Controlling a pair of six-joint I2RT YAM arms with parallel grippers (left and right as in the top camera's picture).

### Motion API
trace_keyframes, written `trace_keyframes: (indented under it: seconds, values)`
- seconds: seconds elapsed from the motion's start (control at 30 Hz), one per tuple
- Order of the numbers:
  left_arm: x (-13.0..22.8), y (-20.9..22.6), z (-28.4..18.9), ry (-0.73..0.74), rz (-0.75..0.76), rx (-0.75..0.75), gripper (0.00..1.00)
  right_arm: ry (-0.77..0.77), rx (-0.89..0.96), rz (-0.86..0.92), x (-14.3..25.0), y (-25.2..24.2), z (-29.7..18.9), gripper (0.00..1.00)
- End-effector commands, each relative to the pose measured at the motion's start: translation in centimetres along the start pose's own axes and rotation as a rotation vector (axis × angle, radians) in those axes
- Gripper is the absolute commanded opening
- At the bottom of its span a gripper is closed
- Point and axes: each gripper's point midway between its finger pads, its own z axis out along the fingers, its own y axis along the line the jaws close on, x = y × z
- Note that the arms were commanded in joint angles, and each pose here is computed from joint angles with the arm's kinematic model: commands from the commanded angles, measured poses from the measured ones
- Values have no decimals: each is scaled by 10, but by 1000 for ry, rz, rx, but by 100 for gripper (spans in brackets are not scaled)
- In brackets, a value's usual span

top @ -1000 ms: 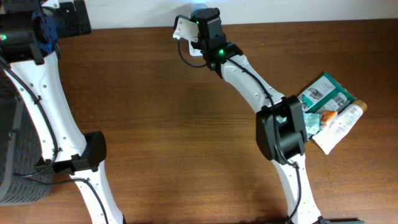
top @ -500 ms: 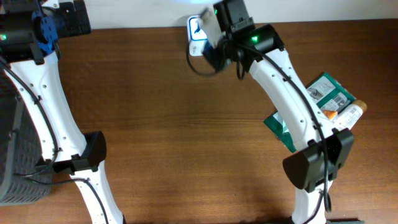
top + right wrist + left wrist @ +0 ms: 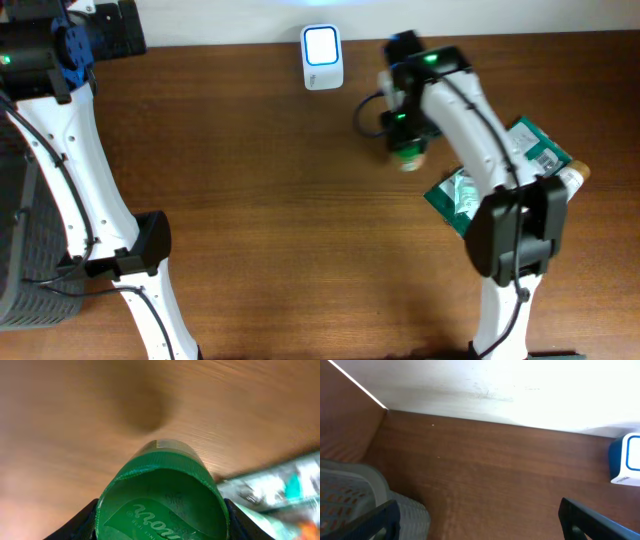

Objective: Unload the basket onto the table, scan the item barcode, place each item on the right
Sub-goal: 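Carry the jar right and set it down beside the pile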

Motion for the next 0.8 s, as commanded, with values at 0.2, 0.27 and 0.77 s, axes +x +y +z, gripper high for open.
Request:
trace_keyframes:
  seconds: [0.2,0.27,0.77]
  values:
    - [2,2,3,9,-10,-9,99,-30,-24,546,8,-108,49,49]
    - [2,2,3,9,-10,-10,99,-43,-23,556,9,-112,60,57]
    - [2,2,3,9,-10,-9,99,-198,-40,454,13,-104,-100,98]
